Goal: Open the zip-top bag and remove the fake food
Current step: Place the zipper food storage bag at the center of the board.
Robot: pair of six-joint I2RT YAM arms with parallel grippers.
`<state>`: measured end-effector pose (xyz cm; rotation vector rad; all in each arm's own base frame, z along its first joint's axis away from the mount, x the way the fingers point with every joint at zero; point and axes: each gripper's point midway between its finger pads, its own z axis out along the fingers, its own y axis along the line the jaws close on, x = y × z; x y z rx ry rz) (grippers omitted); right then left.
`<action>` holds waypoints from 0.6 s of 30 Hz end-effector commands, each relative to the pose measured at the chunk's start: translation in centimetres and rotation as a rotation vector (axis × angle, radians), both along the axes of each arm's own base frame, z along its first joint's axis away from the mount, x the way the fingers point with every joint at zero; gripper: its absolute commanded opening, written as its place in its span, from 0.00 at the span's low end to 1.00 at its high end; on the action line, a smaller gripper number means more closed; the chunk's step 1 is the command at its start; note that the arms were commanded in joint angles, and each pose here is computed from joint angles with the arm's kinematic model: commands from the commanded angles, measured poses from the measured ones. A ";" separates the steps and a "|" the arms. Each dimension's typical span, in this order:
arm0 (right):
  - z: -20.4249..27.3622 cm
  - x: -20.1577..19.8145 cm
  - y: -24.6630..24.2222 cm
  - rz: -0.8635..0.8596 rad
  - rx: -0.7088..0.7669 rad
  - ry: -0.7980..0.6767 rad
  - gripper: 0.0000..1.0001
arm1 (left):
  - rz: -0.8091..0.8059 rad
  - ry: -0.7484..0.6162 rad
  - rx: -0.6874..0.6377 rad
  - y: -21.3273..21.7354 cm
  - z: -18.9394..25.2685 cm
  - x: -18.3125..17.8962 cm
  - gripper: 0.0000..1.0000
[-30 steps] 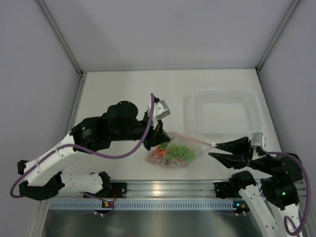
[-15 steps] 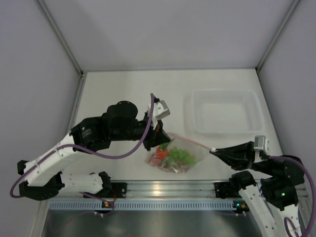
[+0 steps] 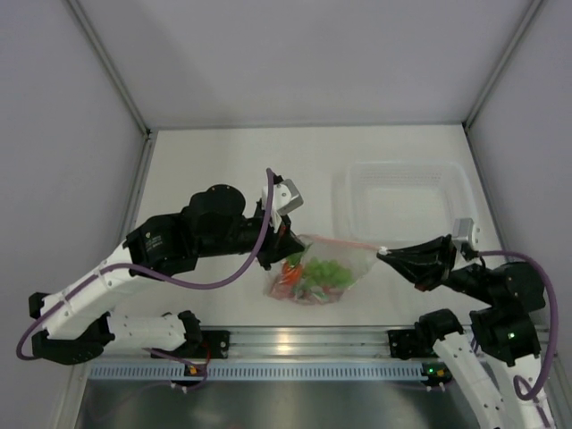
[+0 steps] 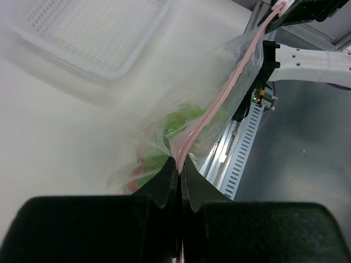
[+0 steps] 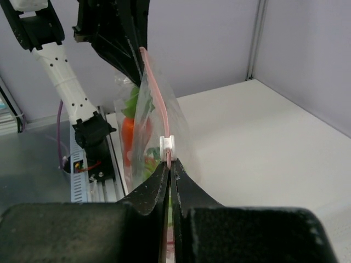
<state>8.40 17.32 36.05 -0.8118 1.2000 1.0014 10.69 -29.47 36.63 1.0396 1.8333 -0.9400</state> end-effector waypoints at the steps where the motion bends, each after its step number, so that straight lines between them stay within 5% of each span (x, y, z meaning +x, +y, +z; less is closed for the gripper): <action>1: 1.1 1.3 0.2 -0.016 -0.001 0.032 0.00 | 0.003 -0.102 -0.136 -0.3 3.6 0.6 0.00; 4: 1.2 2.1 0.6 -0.005 -0.012 0.070 0.00 | -0.021 -0.123 -0.099 -0.2 2.3 0.5 0.05; 6: 1.3 2.4 0.7 -0.001 -0.016 0.079 0.00 | -0.037 -0.132 -0.083 -0.2 1.6 0.4 0.25; 8: 1.2 3.0 0.9 0.001 -0.017 0.101 0.00 | -0.045 -0.125 -0.073 -0.2 1.0 0.3 0.34; 13: 0.0 4.3 1.3 -0.008 -0.027 0.155 0.00 | -0.010 -0.109 -0.070 0.1 0.7 0.8 0.36; 18: -1.5 5.0 1.8 -0.007 -0.060 0.197 0.00 | 0.003 -0.097 -0.070 -0.1 0.6 1.1 0.63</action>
